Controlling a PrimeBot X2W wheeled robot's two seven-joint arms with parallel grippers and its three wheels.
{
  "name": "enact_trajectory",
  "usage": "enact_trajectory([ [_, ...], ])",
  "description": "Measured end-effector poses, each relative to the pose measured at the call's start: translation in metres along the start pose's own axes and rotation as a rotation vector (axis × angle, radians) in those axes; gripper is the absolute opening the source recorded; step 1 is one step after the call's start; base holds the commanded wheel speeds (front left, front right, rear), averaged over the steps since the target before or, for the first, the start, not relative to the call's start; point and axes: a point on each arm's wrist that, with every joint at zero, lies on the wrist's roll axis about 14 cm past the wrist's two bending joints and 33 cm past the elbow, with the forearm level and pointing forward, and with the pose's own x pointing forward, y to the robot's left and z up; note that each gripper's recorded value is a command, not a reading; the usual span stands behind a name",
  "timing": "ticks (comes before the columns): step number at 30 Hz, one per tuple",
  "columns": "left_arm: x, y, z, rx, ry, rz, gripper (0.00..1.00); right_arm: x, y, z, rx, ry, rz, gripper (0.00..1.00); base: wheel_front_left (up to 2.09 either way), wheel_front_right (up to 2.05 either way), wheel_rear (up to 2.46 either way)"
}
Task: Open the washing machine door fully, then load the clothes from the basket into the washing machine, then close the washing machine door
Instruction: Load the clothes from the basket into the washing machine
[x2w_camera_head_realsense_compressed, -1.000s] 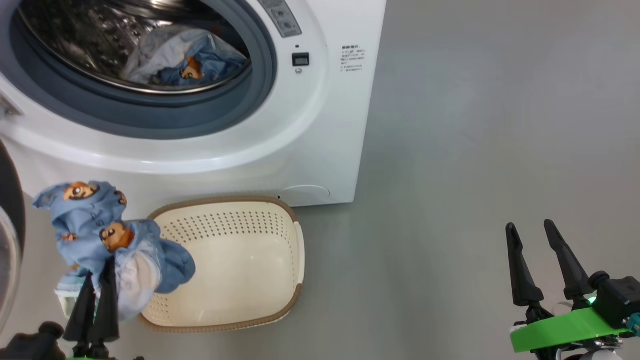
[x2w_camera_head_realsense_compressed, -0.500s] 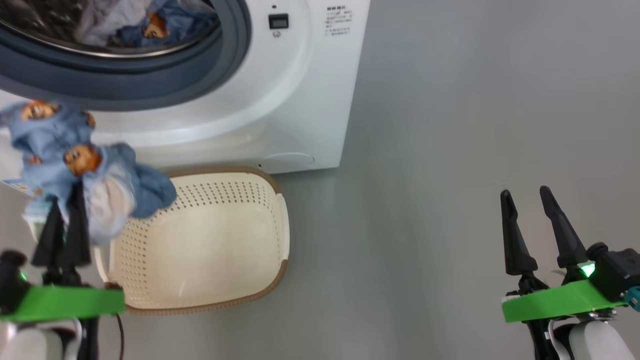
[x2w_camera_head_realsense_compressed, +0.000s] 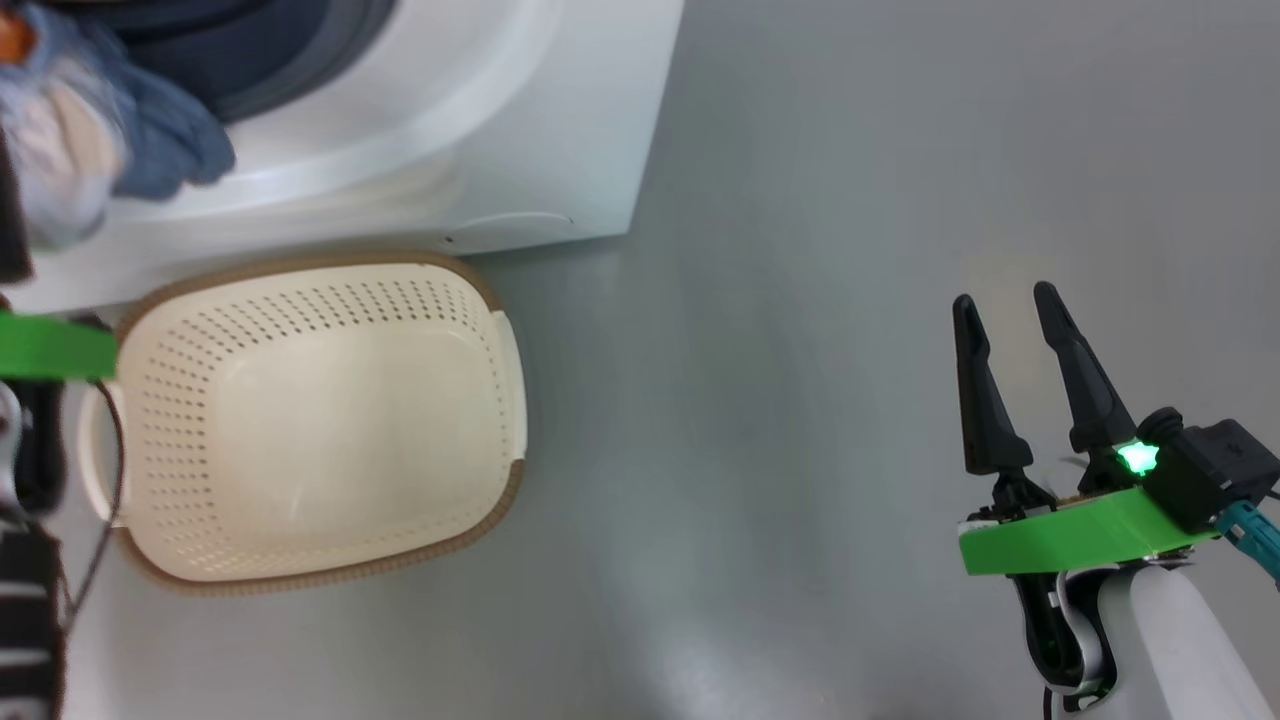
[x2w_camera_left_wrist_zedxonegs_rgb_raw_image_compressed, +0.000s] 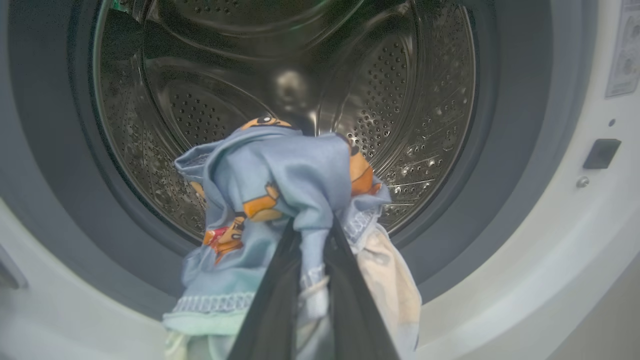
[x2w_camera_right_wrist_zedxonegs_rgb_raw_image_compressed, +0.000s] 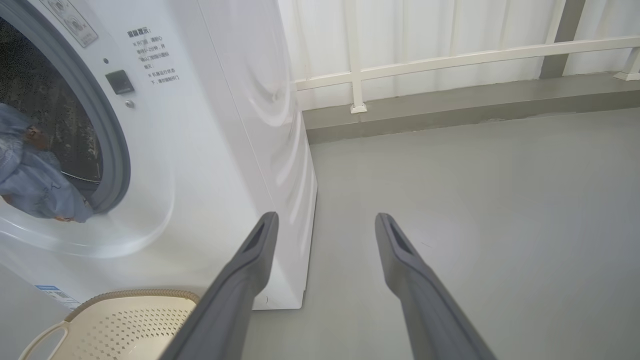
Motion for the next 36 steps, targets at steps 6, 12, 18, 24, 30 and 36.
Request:
enact_trajectory([
  [6, 0.046, -0.002, -0.012, -0.001, 0.013, -0.017, 0.00, 0.009, -0.007, -0.013, -0.010, 0.027, -0.012, 1.00, 0.00, 0.00, 0.00],
  [12, 0.092, 0.001, -0.020, 0.021, 0.019, -0.022, 0.00, 0.021, -0.009, -0.022, -0.002, 0.037, -0.012, 1.00, 0.00, 0.00, 0.00],
  [18, 0.129, 0.004, -0.025, 0.048, 0.011, -0.021, 0.00, 0.025, -0.016, -0.033, -0.003, 0.062, -0.025, 1.00, 0.00, 0.00, 0.00],
  [24, 0.152, 0.002, -0.021, 0.091, -0.032, -0.019, 0.00, 0.018, -0.030, -0.036, -0.002, 0.081, -0.065, 1.00, 0.00, 0.00, 0.00],
  [30, 0.160, 0.000, -0.027, 0.093, -0.047, 0.001, 1.00, 0.012, -0.039, -0.034, -0.021, 0.085, -0.092, 1.00, 0.00, 0.00, 0.00],
  [36, 0.160, 0.004, -0.015, 0.081, -0.080, 0.029, 1.00, 0.012, -0.038, -0.031, -0.018, 0.077, -0.093, 1.00, 0.00, 0.00, 0.00],
])
